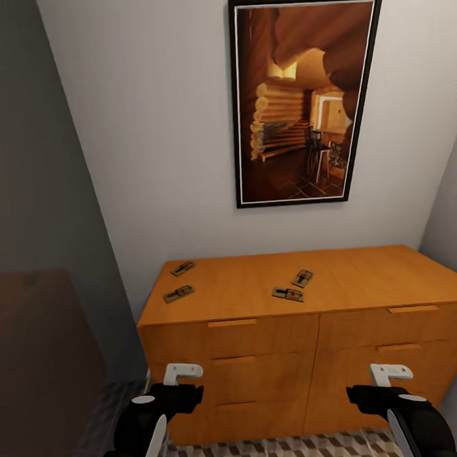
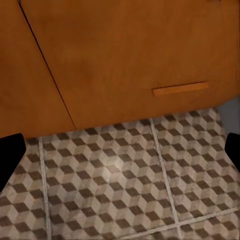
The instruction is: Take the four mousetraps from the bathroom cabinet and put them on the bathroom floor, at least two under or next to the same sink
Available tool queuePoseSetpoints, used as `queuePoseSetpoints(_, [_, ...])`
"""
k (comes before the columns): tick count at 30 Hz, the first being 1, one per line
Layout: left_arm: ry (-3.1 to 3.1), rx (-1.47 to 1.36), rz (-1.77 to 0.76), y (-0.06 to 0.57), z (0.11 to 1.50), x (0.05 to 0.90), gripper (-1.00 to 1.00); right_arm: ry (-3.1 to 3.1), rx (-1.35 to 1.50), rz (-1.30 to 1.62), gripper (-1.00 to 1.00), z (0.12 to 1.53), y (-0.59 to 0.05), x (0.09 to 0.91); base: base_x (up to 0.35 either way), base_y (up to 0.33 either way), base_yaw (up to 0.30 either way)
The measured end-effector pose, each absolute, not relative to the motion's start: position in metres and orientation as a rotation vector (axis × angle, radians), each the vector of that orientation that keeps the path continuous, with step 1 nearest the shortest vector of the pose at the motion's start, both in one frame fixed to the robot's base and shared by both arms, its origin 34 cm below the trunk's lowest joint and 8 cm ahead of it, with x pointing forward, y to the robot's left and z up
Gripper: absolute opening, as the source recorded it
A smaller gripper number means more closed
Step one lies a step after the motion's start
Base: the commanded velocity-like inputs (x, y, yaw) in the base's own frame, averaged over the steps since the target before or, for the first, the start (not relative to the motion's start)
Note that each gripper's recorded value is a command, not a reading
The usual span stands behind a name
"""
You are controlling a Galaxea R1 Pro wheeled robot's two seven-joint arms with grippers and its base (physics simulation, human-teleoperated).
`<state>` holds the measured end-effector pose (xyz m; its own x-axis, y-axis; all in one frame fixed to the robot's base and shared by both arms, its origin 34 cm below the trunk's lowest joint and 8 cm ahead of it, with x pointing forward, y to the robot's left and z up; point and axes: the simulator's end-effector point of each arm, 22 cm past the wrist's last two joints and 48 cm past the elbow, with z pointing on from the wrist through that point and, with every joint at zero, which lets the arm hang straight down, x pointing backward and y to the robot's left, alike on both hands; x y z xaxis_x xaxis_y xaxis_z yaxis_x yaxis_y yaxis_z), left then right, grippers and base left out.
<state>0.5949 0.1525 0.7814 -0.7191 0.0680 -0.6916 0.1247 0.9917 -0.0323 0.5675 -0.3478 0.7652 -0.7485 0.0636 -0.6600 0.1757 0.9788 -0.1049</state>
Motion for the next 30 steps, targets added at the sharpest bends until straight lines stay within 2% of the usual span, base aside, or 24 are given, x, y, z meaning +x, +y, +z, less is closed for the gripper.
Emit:
queuePoseSetpoints(8, [2.364, 0.131, -0.099, 0.153, 0.784, 0.596, 1.00, 2.411, 0.167, -0.211, 1.00, 0.767, -0.349, 0.568, -0.096, 0.000, 0.000])
queuePoseSetpoints(15, [2.314, 0.112, -0.066, 0.158, 0.797, 0.610, 1.00, 2.337, 0.173, -0.202, 1.00, 0.798, -0.349, 0.601, -0.006, 0.000, 0.000])
queuePoseSetpoints(30, [1.917, 0.076, -0.071, 0.152, 0.962, 0.719, 1.00, 2.093, 0.223, -0.229, 1.00, 0.918, -0.358, 0.688, 0.000, 0.000, 0.000])
